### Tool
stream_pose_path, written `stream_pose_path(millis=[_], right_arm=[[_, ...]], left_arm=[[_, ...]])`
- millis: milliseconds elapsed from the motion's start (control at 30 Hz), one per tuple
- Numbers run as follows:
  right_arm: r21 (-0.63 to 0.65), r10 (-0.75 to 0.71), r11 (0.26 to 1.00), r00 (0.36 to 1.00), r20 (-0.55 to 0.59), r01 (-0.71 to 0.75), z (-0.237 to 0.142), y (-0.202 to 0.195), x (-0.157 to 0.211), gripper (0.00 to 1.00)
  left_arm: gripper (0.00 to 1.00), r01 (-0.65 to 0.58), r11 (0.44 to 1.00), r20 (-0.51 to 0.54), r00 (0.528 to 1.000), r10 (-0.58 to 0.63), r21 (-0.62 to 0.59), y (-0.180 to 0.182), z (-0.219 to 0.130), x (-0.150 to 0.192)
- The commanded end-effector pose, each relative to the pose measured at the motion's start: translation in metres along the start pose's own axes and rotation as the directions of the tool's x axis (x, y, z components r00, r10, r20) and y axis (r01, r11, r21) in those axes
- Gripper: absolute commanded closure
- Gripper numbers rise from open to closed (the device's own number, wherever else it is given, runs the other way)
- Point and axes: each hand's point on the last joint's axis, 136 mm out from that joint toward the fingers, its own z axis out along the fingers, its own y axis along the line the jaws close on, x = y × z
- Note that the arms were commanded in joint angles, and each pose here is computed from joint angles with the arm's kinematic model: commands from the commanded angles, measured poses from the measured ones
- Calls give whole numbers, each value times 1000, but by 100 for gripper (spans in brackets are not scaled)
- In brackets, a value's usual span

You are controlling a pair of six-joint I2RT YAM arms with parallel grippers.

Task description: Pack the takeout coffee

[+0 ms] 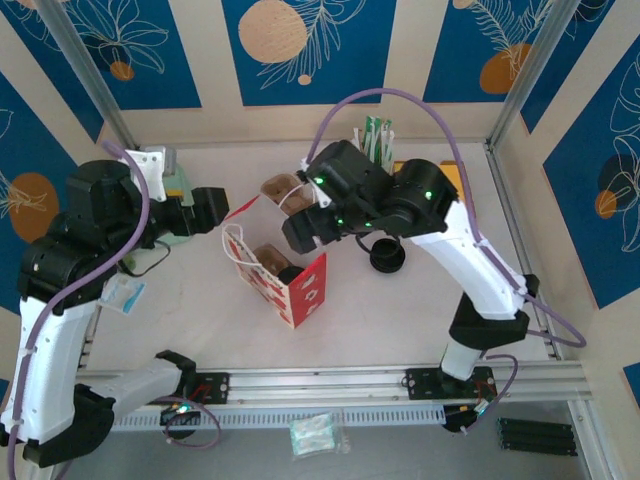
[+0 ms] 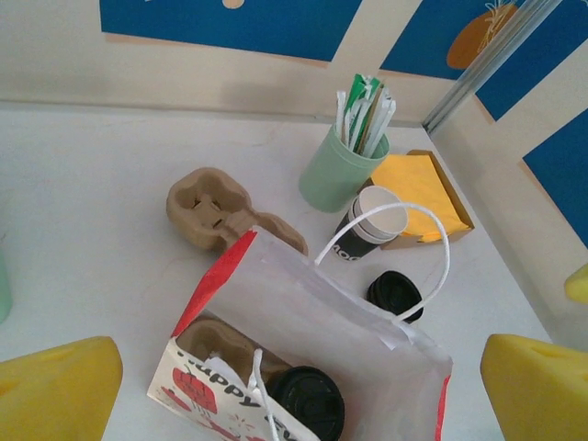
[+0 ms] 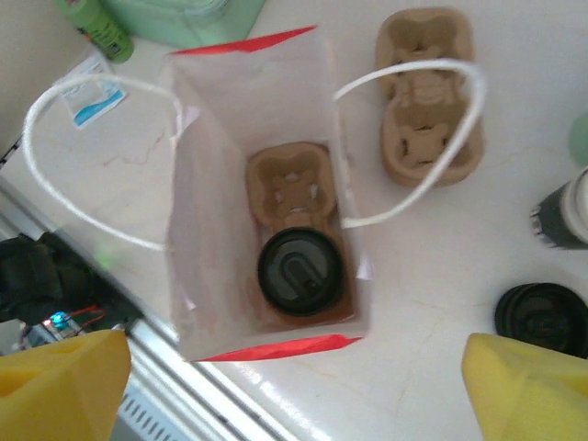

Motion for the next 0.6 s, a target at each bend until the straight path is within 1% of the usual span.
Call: stream_pose_path(millis=[0,167,333,433,500,567], right_arm=[[27,51,998,991,123,-55,-9,-20,-22,3],[9,149,988,968,203,-154,-13,-50,-35,3],[-17,245,968,920,308,-252,-12,-87,-48,4],[-53,385,920,867,316,-389,-5,-123,-47,4],[-97,497,865,813,304,-493,3,-151,-45,5],[-136,572,818,763,300,-559,10,-174,-44,5]], left_arm=[[0,-21,999,54,998,19,33,-10,-2,-21],[1,-21,997,82,997,15,76,-21,6,-38],[1,-14,994,105,994,2,109,-28,18,-49],[0,-15,992,135,991,-2,127,-31,26,-57],[1,-20,990,148,989,-1,140,-33,33,-62],[1,-24,989,153,988,1,149,-35,41,-66]])
